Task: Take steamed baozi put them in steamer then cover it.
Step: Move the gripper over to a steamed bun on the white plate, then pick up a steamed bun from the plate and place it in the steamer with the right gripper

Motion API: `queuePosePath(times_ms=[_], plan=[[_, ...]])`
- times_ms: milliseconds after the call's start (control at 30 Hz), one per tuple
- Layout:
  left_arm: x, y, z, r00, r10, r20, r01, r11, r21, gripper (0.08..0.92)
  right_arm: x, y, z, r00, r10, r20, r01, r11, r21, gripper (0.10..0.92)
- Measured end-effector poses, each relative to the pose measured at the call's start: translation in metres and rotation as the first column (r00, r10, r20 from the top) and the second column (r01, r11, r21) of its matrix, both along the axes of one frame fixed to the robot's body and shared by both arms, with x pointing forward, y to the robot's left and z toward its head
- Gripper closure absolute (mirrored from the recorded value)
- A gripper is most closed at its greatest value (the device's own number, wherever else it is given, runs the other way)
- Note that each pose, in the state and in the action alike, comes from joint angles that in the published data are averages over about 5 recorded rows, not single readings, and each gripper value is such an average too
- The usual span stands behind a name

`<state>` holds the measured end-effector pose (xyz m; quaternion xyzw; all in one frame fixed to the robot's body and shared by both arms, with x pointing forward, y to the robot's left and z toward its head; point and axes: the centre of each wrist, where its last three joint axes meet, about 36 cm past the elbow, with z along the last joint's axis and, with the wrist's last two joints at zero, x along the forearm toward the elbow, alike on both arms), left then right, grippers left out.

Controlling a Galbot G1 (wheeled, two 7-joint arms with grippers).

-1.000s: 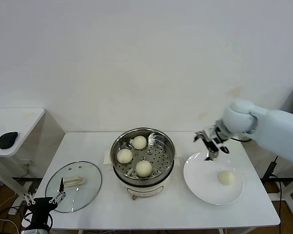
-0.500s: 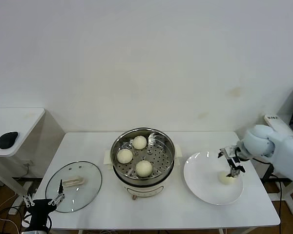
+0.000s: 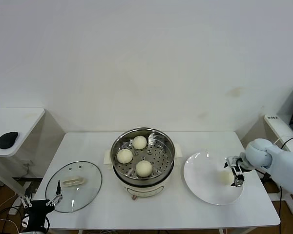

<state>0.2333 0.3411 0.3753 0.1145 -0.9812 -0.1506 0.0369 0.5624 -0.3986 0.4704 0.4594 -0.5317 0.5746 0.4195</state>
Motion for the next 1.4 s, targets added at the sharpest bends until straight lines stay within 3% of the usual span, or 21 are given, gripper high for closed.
queuePosePath(times_ms=[333,667,833,1067,1400], plan=[[-0.001,-0.001,0.0,1.0,0.002,0.001,-0.002,1.0,-0.004,0.177,0.008,0.001,-0.016,0.999,-0.034,0.001,0.034,0.999,-0.004,0.235],[-0.001,-0.002,0.0,1.0,0.003,0.004,-0.002,1.0,-0.005,0.177,0.011,-0.002,-0.018,0.999,-0.052,-0.007,0.052,0.999,-0.009,0.428],[0.0,-0.002,0.001,1.0,0.001,0.007,-0.001,1.0,-0.005,0.177,0.011,-0.003,-0.01,0.999,-0.053,-0.008,0.053,0.999,-0.006,0.473],[0.003,-0.003,0.002,0.9999,-0.006,0.015,0.006,1.0,-0.006,0.177,0.015,0.003,0.023,0.999,-0.041,0.015,0.041,0.999,0.009,0.496],[0.009,-0.006,0.003,0.9995,-0.023,0.021,0.023,1.0,-0.007,0.177,0.029,0.057,0.117,0.993,0.036,0.111,-0.048,0.994,0.101,0.479]])
